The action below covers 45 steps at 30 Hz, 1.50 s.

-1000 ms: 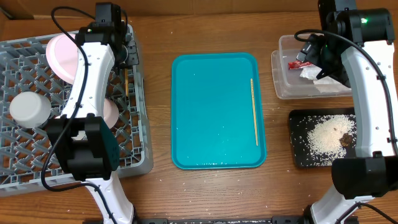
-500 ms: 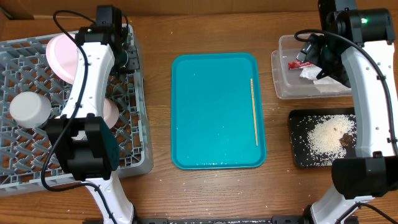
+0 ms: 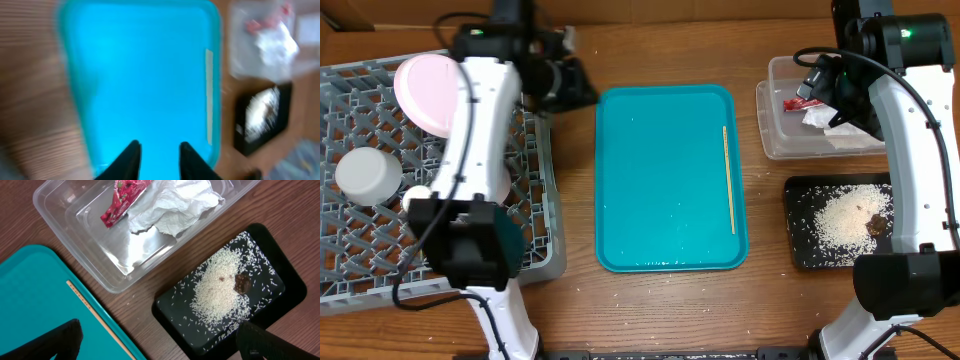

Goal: Sort waste into correct bins and load items into the dishwasher
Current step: 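Move the left gripper back toward the remaining chopstick on the tray, then close the left gripper on the wooden chopstick and lift it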

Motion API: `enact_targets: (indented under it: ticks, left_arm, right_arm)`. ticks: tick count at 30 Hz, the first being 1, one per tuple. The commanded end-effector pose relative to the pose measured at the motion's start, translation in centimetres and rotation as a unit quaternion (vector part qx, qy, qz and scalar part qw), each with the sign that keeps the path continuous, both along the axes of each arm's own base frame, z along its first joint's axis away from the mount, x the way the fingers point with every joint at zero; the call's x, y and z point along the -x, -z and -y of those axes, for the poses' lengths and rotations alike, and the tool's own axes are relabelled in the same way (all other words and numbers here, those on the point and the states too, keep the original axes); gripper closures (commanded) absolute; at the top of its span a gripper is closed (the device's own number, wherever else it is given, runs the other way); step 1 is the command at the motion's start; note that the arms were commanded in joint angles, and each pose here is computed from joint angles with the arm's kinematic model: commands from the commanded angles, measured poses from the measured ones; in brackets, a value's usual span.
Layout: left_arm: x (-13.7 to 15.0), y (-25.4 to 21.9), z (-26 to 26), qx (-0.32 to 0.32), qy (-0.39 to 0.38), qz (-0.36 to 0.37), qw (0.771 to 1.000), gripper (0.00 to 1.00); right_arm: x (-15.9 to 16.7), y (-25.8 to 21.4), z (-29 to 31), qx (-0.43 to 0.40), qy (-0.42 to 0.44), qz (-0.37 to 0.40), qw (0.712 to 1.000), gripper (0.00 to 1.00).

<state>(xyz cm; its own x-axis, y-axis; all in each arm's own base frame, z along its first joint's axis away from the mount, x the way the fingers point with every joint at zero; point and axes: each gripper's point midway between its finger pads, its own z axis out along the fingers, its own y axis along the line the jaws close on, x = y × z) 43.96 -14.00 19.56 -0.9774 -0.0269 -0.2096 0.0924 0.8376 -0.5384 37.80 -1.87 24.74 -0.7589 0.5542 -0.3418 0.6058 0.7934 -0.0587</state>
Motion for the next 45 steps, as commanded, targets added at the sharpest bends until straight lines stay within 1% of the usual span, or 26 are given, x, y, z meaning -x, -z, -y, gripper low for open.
enact_targets:
  ticks: [1, 2, 5, 7, 9, 12, 15, 21, 26, 27, 32, 40, 45]
  left_arm:
    - [2.2, -0.6, 6.9, 0.015, 0.056, 0.000, 0.998, 0.62]
    - [2.4, 0.4, 8.4, -0.027, 0.038, 0.000, 0.999, 0.62]
    - [2.8, 1.7, 10.3, -0.099, -0.018, 0.006, 0.995, 0.62]
    - [3.2, 2.2, 11.7, -0.131, -0.056, 0.015, 0.990, 0.61]
    - [3.8, 2.4, 13.5, -0.148, -0.080, 0.028, 0.985, 0.61]
    - [4.5, 2.8, 16.7, -0.151, -0.098, 0.050, 0.982, 0.61]
    - [5.0, 3.4, 19.9, -0.144, -0.081, 0.075, 0.983, 0.61]
    - [5.7, 7.3, 23.6, -0.157, -0.060, 0.086, 0.982, 0.62]
    - [5.4, 10.8, 24.3, -0.180, -0.057, 0.081, 0.979, 0.63]
    - [5.2, 12.2, 24.4, -0.186, -0.055, 0.077, 0.978, 0.64]
    - [5.1, 15.0, 24.3, -0.204, -0.054, 0.066, 0.975, 0.68]
    - [5.3, 17.4, 23.7, -0.230, -0.054, 0.055, 0.970, 0.71]
    - [5.5, 19.0, 23.4, -0.242, -0.053, 0.046, 0.968, 0.71]
  right_arm:
    - [0.1, -1.4, 0.1, 0.001, -0.003, 0.021, 1.000, 0.00]
    - [0.1, -1.4, 0.1, 0.001, -0.003, 0.021, 1.000, 0.00]
    - [0.1, -1.4, 0.1, 0.001, -0.003, 0.021, 1.000, 0.00]
    - [0.1, -1.4, 0.1, 0.001, -0.003, 0.021, 1.000, 0.00]
    - [0.1, -1.4, 0.1, 0.001, -0.003, 0.021, 1.000, 0.00]
    - [0.1, -1.4, 0.1, 0.001, -0.003, 0.021, 1.000, 0.00]
    - [0.1, -1.4, 0.1, 0.001, -0.003, 0.021, 1.000, 0.00]
    - [0.1, -1.4, 0.1, 0.001, -0.003, 0.021, 1.000, 0.00]
    - [0.1, -1.4, 0.1, 0.001, -0.003, 0.021, 1.000, 0.00]
    - [0.1, -1.4, 0.1, 0.001, -0.003, 0.021, 1.000, 0.00]
    - [0.1, -1.4, 0.1, 0.001, -0.003, 0.021, 1.000, 0.00]
    - [0.1, -1.4, 0.1, 0.001, -0.003, 0.021, 1.000, 0.00]
    - [0.1, -1.4, 0.1, 0.001, -0.003, 0.021, 1.000, 0.00]
